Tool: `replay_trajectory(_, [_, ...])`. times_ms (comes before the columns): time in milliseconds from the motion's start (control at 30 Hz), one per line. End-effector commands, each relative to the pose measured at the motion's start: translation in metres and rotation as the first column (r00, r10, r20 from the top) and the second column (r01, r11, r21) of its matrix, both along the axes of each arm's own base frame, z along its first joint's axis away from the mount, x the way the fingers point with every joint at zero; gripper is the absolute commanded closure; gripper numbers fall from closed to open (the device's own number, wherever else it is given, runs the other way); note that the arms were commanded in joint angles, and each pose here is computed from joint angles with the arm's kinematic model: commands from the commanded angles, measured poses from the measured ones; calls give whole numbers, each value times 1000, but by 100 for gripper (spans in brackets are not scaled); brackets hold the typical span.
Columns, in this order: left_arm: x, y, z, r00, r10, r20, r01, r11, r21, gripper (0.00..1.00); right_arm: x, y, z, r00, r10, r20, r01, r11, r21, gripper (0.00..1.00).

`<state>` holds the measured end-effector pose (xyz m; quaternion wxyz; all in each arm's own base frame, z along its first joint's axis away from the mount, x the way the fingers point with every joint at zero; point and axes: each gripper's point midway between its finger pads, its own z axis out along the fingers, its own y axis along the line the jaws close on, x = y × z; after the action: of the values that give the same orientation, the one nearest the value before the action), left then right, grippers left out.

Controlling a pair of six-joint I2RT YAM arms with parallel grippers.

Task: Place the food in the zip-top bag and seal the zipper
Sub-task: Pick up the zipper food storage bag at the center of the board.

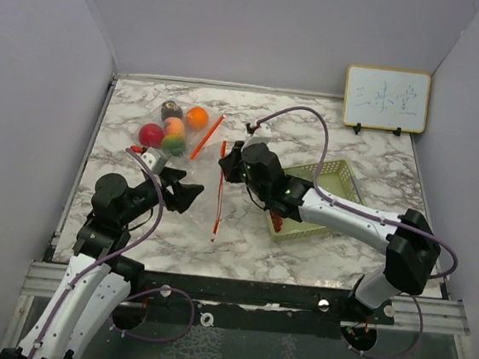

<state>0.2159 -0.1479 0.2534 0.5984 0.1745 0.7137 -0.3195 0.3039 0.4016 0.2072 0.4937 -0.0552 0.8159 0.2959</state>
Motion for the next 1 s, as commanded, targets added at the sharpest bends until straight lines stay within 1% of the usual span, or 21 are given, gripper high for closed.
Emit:
replay_trajectory(0, [-15, -22, 10, 989, -145, 12, 145, 985, -97, 31, -3, -10, 28, 999, -4, 48, 2, 999, 40, 98])
replay_trajectory(167, [-14, -28, 5, 987, -162, -13, 158, 973, -166, 30, -12, -10, 47, 998, 26, 55, -32, 993, 111, 98])
replay_trajectory(300, [-8, -29, 1, 989, -146, -37, 134, 964, -228, 31, -19, -4, 57, 996, 68, 58, -76, 984, 159, 98])
replay_trajectory(400, [-5, -30, -4, 988, -143, -57, 124, 960, -252, 31, -18, 2, 60, 995, 76, 60, -86, 981, 174, 98])
replay_trajectory(633, [4, -34, -21, 986, -121, -115, 92, 968, -232, 31, -16, 14, 71, 993, 100, 70, -112, 974, 195, 98])
replay_trajectory(733, [7, -40, -32, 982, -121, -143, 89, 973, -211, 35, -16, 17, 75, 991, 109, 72, -121, 971, 205, 98])
replay_trajectory(867, [9, -53, -36, 980, -128, -153, 97, 975, -199, 36, -13, 21, 79, 992, 108, 71, -120, 971, 207, 98])
replay_trajectory(967, [12, -58, -42, 982, -101, -159, 76, 985, -153, 43, -14, 20, 83, 991, 107, 75, -121, 969, 216, 98])
